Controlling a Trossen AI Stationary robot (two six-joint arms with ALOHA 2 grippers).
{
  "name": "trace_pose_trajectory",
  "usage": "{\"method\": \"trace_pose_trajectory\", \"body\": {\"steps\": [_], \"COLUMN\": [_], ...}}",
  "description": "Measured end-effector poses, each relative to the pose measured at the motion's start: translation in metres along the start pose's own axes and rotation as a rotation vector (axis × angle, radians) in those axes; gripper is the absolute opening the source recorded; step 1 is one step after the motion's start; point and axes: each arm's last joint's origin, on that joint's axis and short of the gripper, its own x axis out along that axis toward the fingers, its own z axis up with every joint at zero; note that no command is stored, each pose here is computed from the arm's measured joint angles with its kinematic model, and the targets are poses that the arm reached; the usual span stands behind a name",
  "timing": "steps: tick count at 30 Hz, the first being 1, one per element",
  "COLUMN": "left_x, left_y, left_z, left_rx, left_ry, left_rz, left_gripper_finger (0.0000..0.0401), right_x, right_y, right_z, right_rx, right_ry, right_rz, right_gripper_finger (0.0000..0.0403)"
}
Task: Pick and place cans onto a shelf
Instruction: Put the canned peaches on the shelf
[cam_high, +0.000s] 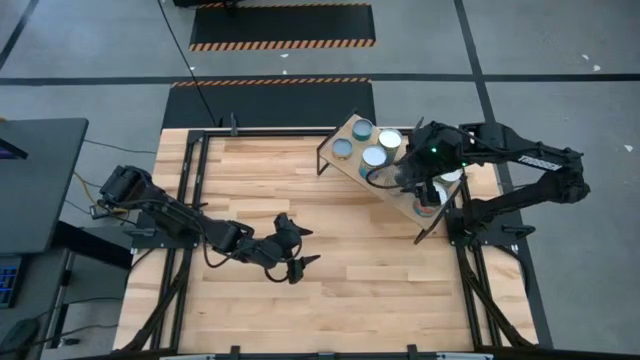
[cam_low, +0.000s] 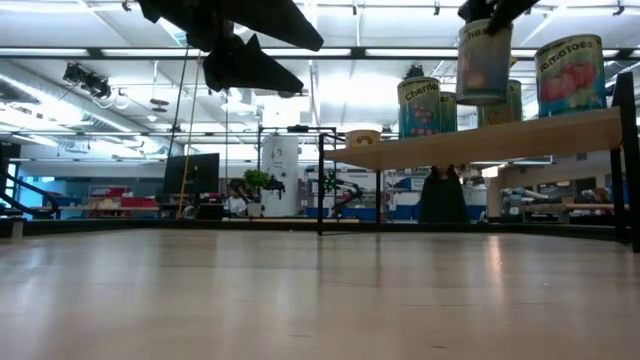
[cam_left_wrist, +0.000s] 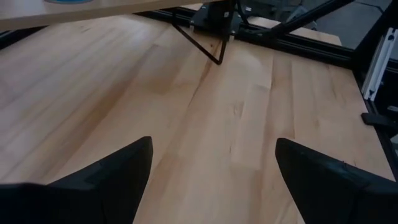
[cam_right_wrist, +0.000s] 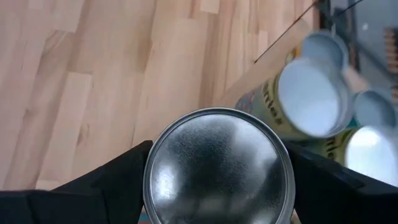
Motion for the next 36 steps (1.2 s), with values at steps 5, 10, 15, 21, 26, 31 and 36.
{"method": "trace_pose_trajectory", "body": {"steps": [5, 10, 15, 21, 26, 31, 36], "left_x": [0.0, 0.0, 0.0, 0.0, 0.0, 0.0, 0.0], "left_y": [0.0, 0.0, 0.0, 0.001, 0.001, 0.001, 0.001], "left_z": [0.0, 0.0, 0.0, 0.0, 0.0, 0.0, 0.0], "left_rx": [0.0, 0.004, 0.005, 0.004, 0.004, 0.004, 0.003], "left_ry": [0.0, 0.0, 0.0, 0.0, 0.0, 0.0, 0.0], "left_rz": [0.001, 0.001, 0.001, 0.002, 0.002, 0.002, 0.002], "left_gripper_finger": [0.0345, 0.0345, 0.0345, 0.0345, 0.0345, 0.0345, 0.0345], "right_x": [0.014, 0.024, 0.028, 0.028, 0.028, 0.028, 0.028], "right_y": [-0.004, -0.006, -0.008, -0.009, -0.009, -0.011, -0.01], "right_z": [-0.009, -0.015, -0.018, -0.015, -0.015, -0.016, -0.016], "right_rx": [0.04, 0.068, 0.089, 0.112, 0.117, 0.097, 0.092], "right_ry": [0.043, 0.077, 0.091, 0.069, 0.069, 0.091, 0.099], "right_rz": [0.038, 0.024, 0.016, 0.006, -0.001, -0.065, -0.07], "right_gripper_finger": [0.0325, 0.0327, 0.0337, 0.0349, 0.037, 0.0388, 0.0387]}}
